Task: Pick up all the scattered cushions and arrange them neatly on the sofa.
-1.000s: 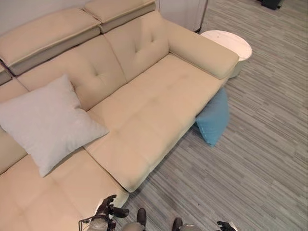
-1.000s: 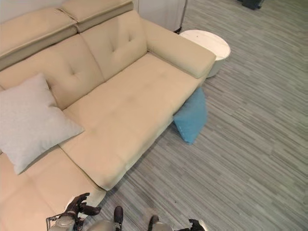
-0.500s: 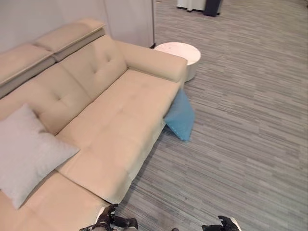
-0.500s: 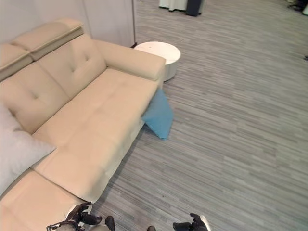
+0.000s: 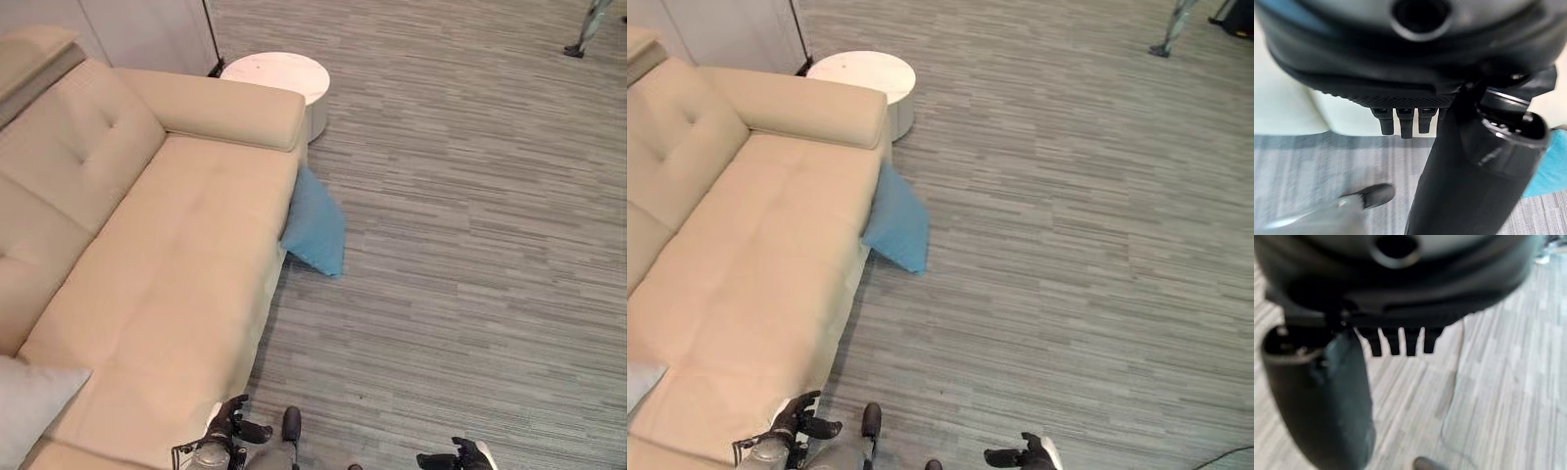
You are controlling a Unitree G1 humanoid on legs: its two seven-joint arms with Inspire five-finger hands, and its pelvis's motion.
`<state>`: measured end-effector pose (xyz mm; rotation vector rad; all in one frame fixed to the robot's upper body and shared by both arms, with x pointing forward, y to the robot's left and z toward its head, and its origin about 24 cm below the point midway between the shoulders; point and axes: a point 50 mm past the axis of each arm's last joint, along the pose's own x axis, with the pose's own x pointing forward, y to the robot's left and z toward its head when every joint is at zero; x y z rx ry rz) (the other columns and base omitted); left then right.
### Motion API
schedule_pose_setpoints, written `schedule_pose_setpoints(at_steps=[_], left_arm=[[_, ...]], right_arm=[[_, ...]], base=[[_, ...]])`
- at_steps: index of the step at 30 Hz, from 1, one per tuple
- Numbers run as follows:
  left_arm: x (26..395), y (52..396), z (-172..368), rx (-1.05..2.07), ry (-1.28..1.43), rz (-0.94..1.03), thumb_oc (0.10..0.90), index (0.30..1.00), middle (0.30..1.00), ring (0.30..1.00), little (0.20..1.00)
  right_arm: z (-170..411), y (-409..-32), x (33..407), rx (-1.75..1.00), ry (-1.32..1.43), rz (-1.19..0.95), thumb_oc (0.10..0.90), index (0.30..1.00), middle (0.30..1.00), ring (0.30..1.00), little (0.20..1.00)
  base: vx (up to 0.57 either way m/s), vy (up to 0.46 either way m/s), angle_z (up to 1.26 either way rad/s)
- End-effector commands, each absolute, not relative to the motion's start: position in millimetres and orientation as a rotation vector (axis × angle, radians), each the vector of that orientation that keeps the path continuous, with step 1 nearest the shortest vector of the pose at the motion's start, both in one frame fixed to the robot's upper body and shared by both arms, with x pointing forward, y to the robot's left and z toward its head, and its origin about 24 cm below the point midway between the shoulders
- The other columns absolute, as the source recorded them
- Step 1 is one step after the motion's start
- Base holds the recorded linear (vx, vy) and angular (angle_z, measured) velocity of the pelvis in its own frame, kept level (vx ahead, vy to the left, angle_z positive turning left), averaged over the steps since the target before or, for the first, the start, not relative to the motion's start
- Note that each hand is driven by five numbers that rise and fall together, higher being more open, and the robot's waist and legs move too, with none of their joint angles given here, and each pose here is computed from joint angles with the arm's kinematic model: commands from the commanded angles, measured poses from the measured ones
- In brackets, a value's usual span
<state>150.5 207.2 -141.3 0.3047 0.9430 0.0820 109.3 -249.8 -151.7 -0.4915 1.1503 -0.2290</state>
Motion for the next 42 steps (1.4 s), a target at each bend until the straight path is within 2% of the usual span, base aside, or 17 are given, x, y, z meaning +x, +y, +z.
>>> schedule_pose_setpoints(at_steps=[1,13,19,28,34,35,36,42], left_arm=[[167.2,216.7,-131.2,0.339,0.87,0.106,0.8,0.9,0.9,0.9,0.9],[160.4,209.3,-136.0,0.29,0.883,0.178,0.8,0.9,0.9,0.9,0.9],[176.0,202.4,-127.6,0.245,0.815,0.162,0.8,0.9,0.9,0.9,0.9],[165.3,194.1,-134.9,0.272,0.864,0.131,0.8,0.9,0.9,0.9,0.9],[151.3,201.2,-140.5,0.256,0.911,0.172,0.8,0.9,0.9,0.9,0.9],[147.3,204.1,-141.9,0.26,0.925,0.159,0.8,0.9,0.9,0.9,0.9],[143.5,203.1,-143.6,0.247,0.935,0.16,0.8,0.9,0.9,0.9,0.9],[143.4,212.0,-141.8,0.251,0.936,0.175,0.8,0.9,0.9,0.9,0.9]], right_arm=[[-139.2,-263.4,131.9,-0.572,1.057,-0.241,0.8,0.9,0.9,0.9,0.9],[-138.6,-230.7,137.8,-0.646,0.931,-0.108,0.8,0.9,0.9,0.9,0.9],[-129.2,-239.6,150.7,-0.639,0.872,-0.164,0.8,0.9,0.9,0.9,0.9],[-133.2,-245.1,138.4,-0.668,0.911,-0.182,0.8,0.9,0.9,0.9,0.9],[-138.1,-238.1,134.5,-0.677,0.94,-0.155,0.8,0.9,0.9,0.9,0.9],[-132.5,-259.0,141.6,-0.692,0.958,-0.214,0.8,0.9,0.9,0.9,0.9],[-131.9,-264.6,138.2,-0.696,0.958,-0.215,0.8,0.9,0.9,0.9,0.9],[-138.1,-254.5,134.7,-0.684,0.994,-0.143,0.8,0.9,0.9,0.9,0.9]], base=[[0.31,0.058,-0.12],[0.35,-0.156,0.01],[0.12,-0.309,0.05],[0.23,-0.107,0.18],[0.27,0.009,0.09],[0.38,0.065,-0.14],[0.27,0.03,-0.13],[0.19,0.099,-0.13]])
